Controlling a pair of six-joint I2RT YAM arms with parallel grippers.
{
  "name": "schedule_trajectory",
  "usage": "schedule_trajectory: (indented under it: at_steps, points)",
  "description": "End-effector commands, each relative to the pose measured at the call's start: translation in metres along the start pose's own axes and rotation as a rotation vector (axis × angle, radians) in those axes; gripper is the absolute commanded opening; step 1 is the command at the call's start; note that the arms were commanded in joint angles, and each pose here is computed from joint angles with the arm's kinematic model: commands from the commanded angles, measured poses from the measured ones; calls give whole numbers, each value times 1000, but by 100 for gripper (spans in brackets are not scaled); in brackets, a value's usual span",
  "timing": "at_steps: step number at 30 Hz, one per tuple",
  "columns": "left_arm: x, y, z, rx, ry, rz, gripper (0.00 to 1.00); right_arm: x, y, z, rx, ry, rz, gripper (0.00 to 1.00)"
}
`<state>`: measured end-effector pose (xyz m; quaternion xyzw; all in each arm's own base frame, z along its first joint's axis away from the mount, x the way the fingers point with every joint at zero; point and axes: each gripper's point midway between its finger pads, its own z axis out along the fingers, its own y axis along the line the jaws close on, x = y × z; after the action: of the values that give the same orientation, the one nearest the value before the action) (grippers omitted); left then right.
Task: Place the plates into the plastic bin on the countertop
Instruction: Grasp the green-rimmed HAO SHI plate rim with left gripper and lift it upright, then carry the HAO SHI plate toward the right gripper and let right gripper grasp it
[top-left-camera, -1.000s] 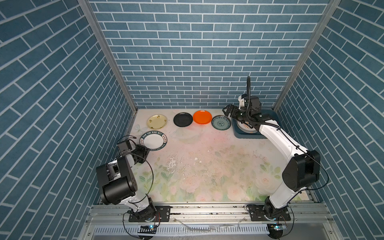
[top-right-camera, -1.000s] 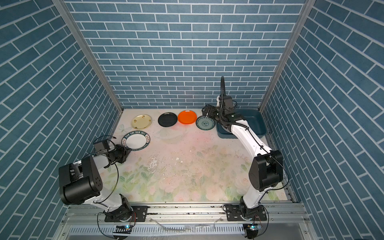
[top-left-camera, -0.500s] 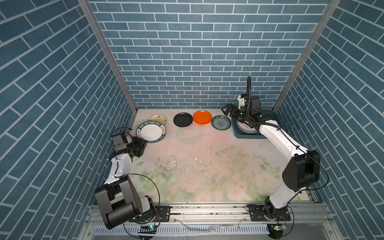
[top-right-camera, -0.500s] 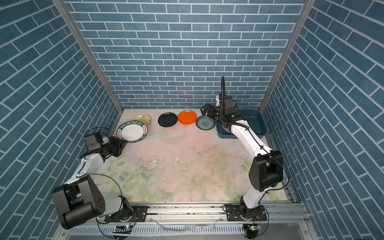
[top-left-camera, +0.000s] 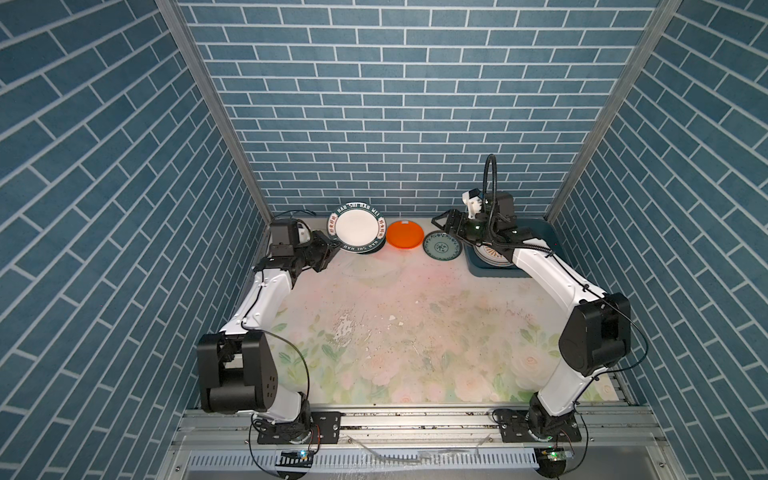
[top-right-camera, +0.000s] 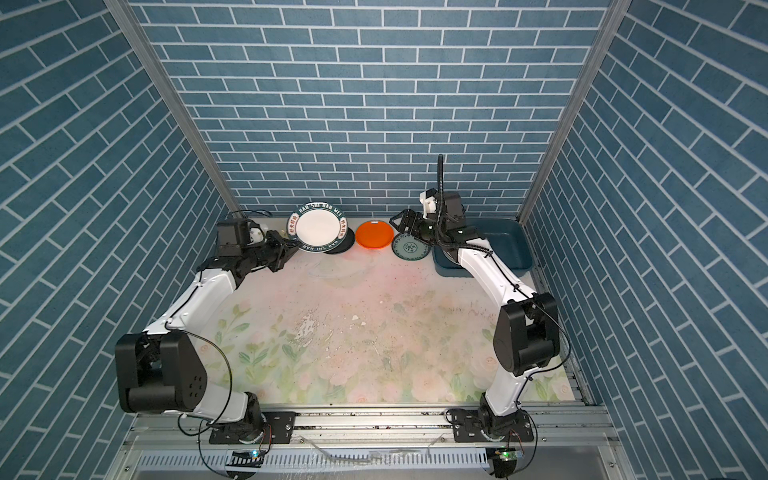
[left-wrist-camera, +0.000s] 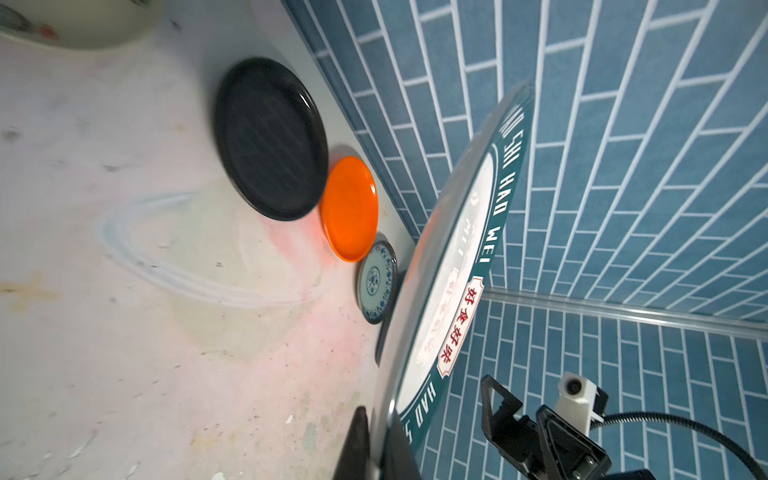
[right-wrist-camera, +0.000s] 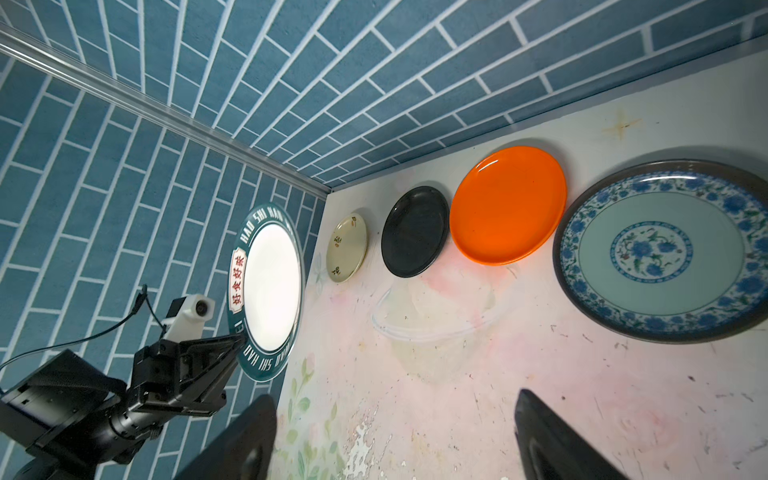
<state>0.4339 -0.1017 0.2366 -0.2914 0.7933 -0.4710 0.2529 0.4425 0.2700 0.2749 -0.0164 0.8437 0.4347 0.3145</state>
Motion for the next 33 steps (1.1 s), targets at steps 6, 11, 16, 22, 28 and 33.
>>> schedule_trajectory:
  at_steps: [6, 11, 16, 22, 28, 33]
  points:
    - [35, -60, 40, 158, 155, 29, 0, 0, 22, 0, -68, 18, -13, 89]
    - [60, -73, 53, 169, 230, 51, 0, 4, 21, 3, -63, 27, -11, 86]
    - [81, -86, 63, 192, 297, 74, 0, 6, 17, 8, -46, 32, -2, 80]
    - [85, -90, 63, 202, 306, 82, 0, 4, 12, 10, -16, 23, 5, 59]
    - [86, -91, 62, 208, 309, 88, 0, 4, 10, 8, -2, 16, 17, 38]
    - [87, -92, 61, 214, 311, 93, 0, 3, 10, 10, -5, 12, 33, 20]
